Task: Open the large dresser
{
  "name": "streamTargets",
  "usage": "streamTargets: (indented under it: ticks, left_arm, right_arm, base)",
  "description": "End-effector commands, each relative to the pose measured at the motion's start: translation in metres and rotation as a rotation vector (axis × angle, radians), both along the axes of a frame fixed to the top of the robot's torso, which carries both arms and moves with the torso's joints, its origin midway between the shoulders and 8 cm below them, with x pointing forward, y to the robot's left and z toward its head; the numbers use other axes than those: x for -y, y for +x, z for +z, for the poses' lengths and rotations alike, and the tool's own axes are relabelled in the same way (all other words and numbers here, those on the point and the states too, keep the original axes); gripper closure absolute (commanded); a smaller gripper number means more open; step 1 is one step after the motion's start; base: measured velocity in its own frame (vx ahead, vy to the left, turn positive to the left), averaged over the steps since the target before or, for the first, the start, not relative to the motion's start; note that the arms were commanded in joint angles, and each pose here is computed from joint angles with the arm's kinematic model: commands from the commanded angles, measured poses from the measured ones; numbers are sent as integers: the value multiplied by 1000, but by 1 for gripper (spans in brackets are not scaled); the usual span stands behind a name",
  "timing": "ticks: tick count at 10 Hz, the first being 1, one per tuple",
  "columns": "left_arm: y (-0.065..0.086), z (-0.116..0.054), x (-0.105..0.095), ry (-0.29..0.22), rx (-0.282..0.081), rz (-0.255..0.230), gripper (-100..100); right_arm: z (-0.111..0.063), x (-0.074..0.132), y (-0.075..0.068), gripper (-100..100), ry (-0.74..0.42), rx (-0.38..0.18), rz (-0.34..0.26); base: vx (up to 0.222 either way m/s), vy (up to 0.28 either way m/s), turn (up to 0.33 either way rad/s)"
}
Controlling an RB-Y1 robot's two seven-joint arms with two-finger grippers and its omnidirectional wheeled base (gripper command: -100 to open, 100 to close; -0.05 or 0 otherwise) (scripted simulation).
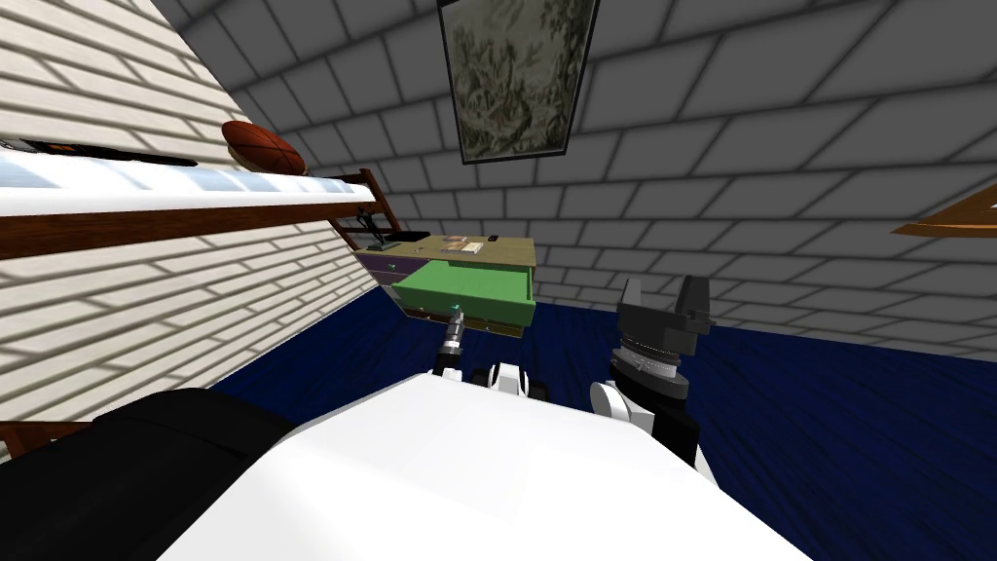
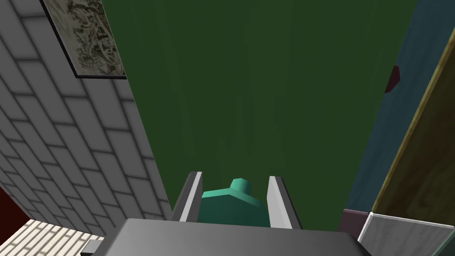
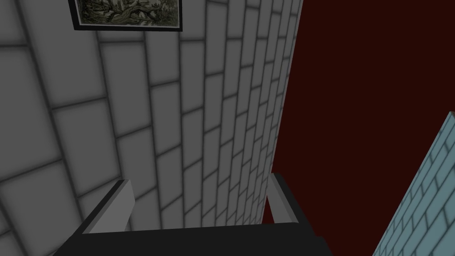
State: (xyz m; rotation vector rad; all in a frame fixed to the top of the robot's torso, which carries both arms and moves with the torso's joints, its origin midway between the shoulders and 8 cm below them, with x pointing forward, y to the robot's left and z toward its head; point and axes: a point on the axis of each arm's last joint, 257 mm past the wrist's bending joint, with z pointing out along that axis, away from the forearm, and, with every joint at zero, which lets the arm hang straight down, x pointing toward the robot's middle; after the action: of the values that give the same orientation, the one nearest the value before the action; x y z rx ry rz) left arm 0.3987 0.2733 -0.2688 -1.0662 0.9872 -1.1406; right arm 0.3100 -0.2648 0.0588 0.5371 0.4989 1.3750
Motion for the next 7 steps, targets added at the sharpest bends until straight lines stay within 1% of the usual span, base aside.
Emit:
streamTargets:
  ticks: [1,3,4,7]
  left_arm:
    - [4,15,-1,1,-3,2,-100]
    - [7,27,-1,3,0,3,-100]
    - [8,31,-1,3,-5,4,-100]
    - [10,49,-2,5,-3,6,-100]
  right_arm:
    - [0,0,0,0,0,0,0]
    - [0,0,0,0,0,0,0]
    - [0,0,0,0,0,0,0]
    - [0,0,0,0,0,0,0]
  base:
    - [-2,-5,-13]
    - [14,-3,-8]
    - [6,1,-14]
    - [-11,-3,-12]
